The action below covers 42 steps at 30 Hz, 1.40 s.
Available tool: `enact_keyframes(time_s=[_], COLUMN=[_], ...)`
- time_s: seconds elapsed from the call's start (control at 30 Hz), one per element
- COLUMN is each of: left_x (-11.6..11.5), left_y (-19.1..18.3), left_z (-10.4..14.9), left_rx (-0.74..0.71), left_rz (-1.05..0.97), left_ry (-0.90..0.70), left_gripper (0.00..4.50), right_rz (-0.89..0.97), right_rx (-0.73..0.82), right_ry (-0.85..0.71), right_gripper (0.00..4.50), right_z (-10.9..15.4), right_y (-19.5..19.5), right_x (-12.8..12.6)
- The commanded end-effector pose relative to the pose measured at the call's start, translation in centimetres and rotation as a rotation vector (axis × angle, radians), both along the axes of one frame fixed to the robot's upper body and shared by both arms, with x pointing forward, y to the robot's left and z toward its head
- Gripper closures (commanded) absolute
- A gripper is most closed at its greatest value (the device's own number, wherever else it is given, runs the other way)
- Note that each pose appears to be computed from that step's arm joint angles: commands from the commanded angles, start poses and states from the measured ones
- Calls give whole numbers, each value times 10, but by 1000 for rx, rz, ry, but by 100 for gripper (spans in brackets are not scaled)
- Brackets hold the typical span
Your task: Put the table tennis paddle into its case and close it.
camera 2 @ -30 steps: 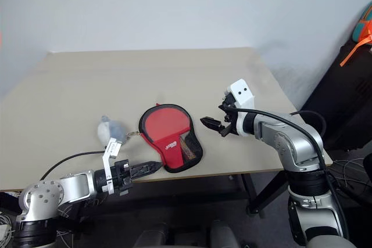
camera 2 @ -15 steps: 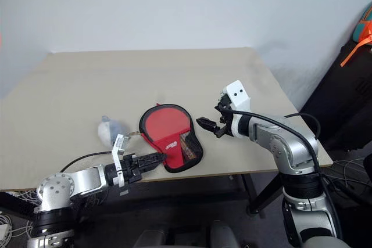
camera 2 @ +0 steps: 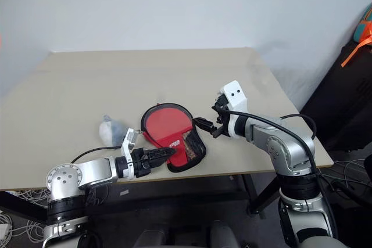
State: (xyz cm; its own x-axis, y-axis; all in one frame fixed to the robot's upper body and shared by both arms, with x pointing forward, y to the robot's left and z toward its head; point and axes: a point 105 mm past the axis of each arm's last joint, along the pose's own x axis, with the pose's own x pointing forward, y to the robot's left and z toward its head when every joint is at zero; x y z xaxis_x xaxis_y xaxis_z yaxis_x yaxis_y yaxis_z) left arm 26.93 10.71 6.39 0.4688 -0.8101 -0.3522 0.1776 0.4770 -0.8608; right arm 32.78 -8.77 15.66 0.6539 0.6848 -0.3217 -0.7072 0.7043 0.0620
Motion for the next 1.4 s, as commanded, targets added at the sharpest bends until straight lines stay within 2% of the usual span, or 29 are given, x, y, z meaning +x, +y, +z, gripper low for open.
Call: enact_keyframes(time_s=[0.03, 0.37, 0.73, 1.23, 1.4], left_x=[-2, -13, -8, 9, 13], left_y=[2, 21, -9, -6, -13], left_z=[11, 10, 7, 3, 5], left_rx=[-1, 41, -11, 93, 67], left_rz=[-42, -64, -10, 133, 148], left_ry=[-23, 19, 61, 207, 215], left_gripper=[4, 4, 4, 4, 4], right_rz=[0, -6, -2, -8, -10], right_rx=[17, 25, 37, 43, 45], right_ry=[-59, -60, -60, -60, -63], right_gripper=[0, 0, 0, 0, 0], right_z=[17, 17, 16, 16, 16], right_y=[1, 3, 9, 13, 14], right_x=[1, 0, -3, -3, -2])
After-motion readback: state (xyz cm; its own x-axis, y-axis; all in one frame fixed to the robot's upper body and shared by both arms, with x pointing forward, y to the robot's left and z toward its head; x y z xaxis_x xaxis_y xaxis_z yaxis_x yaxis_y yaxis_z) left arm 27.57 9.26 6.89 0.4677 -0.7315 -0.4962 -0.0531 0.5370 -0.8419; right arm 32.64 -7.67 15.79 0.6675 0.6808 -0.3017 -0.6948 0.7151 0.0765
